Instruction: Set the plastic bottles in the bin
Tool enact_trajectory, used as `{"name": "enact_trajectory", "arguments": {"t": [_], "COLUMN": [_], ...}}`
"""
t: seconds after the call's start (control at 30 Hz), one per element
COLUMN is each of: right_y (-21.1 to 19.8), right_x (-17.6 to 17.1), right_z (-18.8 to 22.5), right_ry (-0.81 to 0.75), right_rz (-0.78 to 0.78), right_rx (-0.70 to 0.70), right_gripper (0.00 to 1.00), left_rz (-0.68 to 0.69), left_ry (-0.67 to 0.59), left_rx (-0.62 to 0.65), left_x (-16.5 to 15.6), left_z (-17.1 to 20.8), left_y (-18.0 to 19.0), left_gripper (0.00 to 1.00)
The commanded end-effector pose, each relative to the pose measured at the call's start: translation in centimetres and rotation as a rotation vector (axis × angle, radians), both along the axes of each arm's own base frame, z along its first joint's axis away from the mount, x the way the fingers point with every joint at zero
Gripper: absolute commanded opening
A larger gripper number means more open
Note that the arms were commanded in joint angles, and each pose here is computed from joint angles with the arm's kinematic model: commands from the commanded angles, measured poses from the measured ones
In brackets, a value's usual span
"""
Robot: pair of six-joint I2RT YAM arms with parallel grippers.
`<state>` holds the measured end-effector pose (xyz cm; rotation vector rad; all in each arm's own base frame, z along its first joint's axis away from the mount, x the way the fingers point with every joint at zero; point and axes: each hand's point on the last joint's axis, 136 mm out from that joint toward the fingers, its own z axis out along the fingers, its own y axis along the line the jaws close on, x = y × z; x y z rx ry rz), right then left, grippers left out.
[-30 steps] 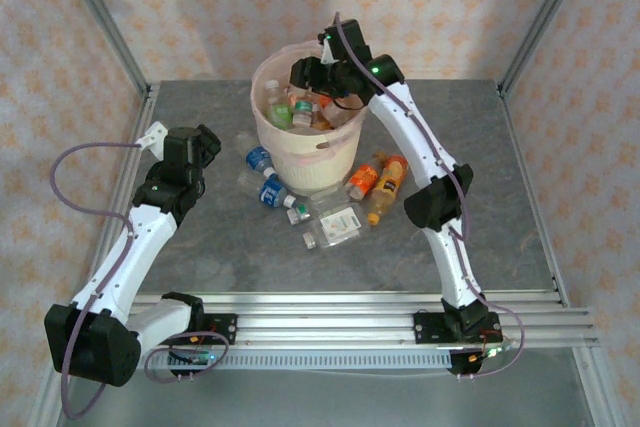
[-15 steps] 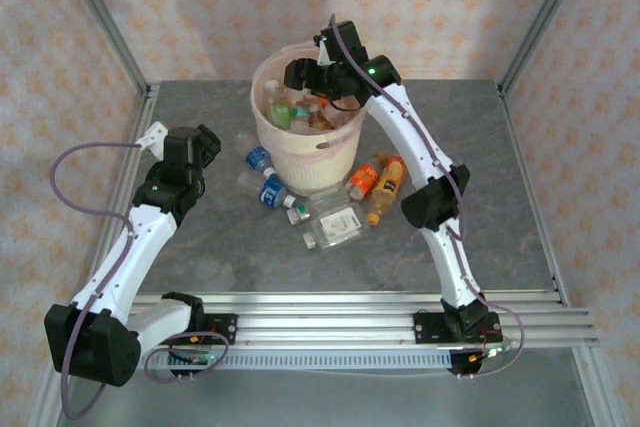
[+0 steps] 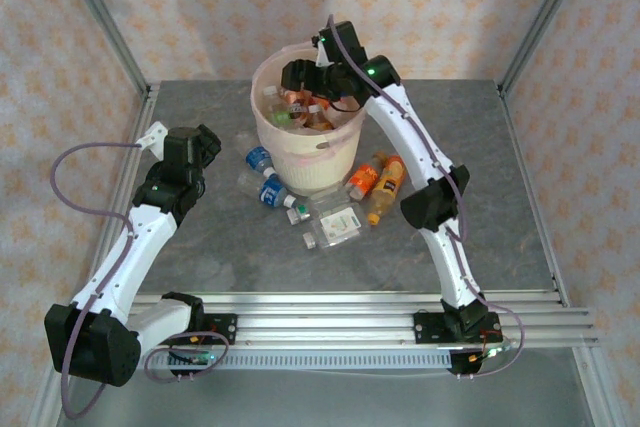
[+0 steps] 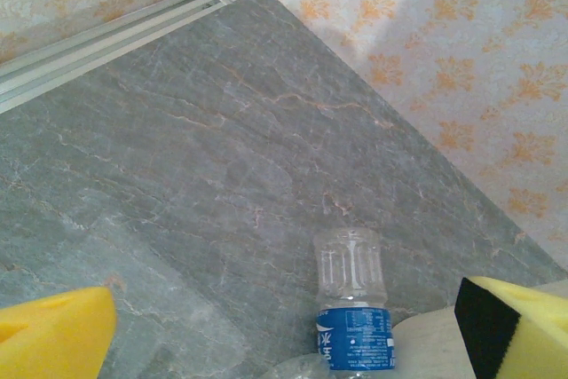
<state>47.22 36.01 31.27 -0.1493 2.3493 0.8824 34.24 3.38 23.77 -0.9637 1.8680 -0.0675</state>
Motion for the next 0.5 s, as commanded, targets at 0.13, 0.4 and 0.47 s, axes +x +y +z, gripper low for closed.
{"name": "enact_trajectory", "arguments": {"t": [0.13, 0.4, 0.47], "right_y": [-2.3, -5.8, -6.9], "right_x": [-2.6, -4.4, -5.0], "right_z": [6.2, 8.2, 8.5], "right_ry": [-0.121, -0.166, -0.177], "right_rz": [-0.025, -0.083, -0.093], "right_rx": [-0.018, -0.117, -0.152], "right_gripper": [0.77, 0.76, 0.76], "left_rz": [0.020, 0.028, 0.030], "left_ry": [-0.018, -0.017, -0.016], "left_rx": [0.004, 0.011, 0.016], "left_x": [0.0, -0.5, -0.6], "left_z": [1.1, 1.1, 1.2], "left_y": [0.5, 0.8, 0.8], "left_gripper": [1.00, 1.00, 1.00]}}
